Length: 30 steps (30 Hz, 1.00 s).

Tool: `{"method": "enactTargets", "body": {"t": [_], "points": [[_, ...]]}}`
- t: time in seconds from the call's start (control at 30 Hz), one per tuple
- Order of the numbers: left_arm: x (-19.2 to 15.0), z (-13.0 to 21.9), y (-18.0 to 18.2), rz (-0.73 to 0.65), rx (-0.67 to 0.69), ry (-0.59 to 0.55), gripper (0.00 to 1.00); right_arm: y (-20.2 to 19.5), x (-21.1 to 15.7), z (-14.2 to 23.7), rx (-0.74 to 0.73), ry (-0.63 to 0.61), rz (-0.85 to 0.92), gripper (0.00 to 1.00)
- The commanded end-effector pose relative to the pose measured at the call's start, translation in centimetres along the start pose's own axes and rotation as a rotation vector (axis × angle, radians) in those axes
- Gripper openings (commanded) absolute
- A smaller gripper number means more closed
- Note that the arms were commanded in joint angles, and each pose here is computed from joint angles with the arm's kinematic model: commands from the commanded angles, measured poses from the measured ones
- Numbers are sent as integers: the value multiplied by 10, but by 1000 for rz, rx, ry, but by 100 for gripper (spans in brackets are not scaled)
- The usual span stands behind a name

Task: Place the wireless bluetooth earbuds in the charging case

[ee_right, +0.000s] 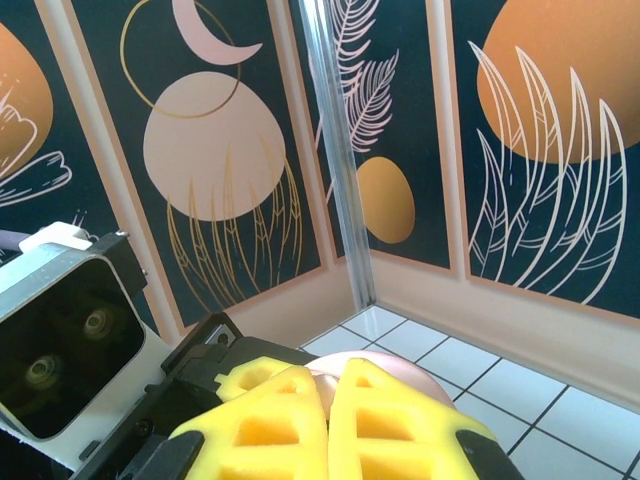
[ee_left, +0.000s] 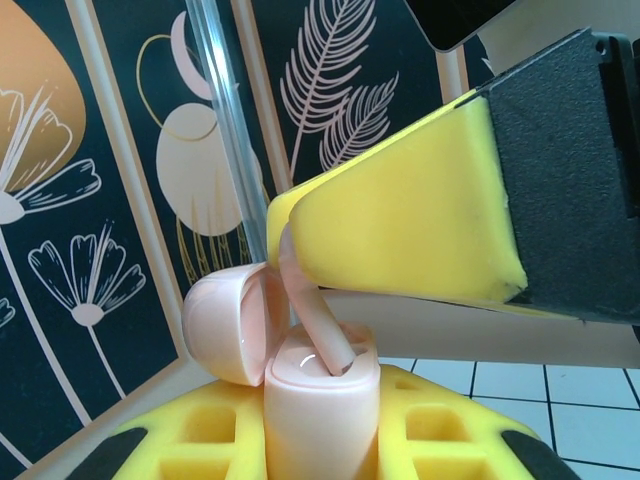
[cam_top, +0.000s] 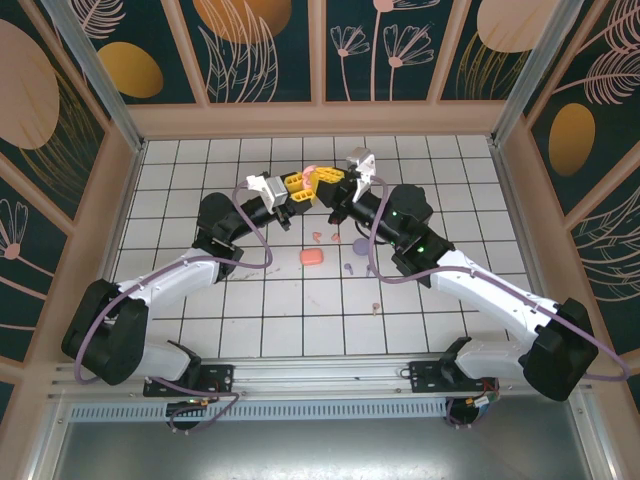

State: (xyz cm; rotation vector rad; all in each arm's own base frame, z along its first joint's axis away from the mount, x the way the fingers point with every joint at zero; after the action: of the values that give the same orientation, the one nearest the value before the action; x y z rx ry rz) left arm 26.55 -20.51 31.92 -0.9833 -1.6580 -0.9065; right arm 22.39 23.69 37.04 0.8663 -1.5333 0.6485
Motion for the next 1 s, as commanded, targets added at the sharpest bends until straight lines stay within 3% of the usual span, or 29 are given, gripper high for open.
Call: {"method": "enactTargets", "body": {"t": [0.0,0.27,0.57,0.83,0.97], "points": [[51,-1,-6,-82,-29,-177,0,-3,-16,4,-11,74,24,0],[61,-1,-5,-68,-12,-201,0,-1,-16,7,7,124,76,0],[62,-5,1,-29,19,-186,0,14,-24,-7,84,266,144,0],[62,-9,5,1,39,-163,0,12,-25,-5,27,259,154,0],[61,-9,6,6,46,-157,0,10,-23,-4,-7,249,151,5]]}}
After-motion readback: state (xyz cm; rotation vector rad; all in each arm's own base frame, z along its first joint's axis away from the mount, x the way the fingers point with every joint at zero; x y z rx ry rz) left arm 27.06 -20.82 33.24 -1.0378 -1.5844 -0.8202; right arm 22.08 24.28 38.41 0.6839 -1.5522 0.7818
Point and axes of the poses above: each hand's point on the last joint's axis, 136 mm out from that joint toward the fingers, its own z axis back along the fingers, its own y axis along the line the jaws close on, x = y × z, the point moved 10 cm from there along z, back along the fingers, and after that the axes turned 5 degrees about z, right-handed, at the moved point
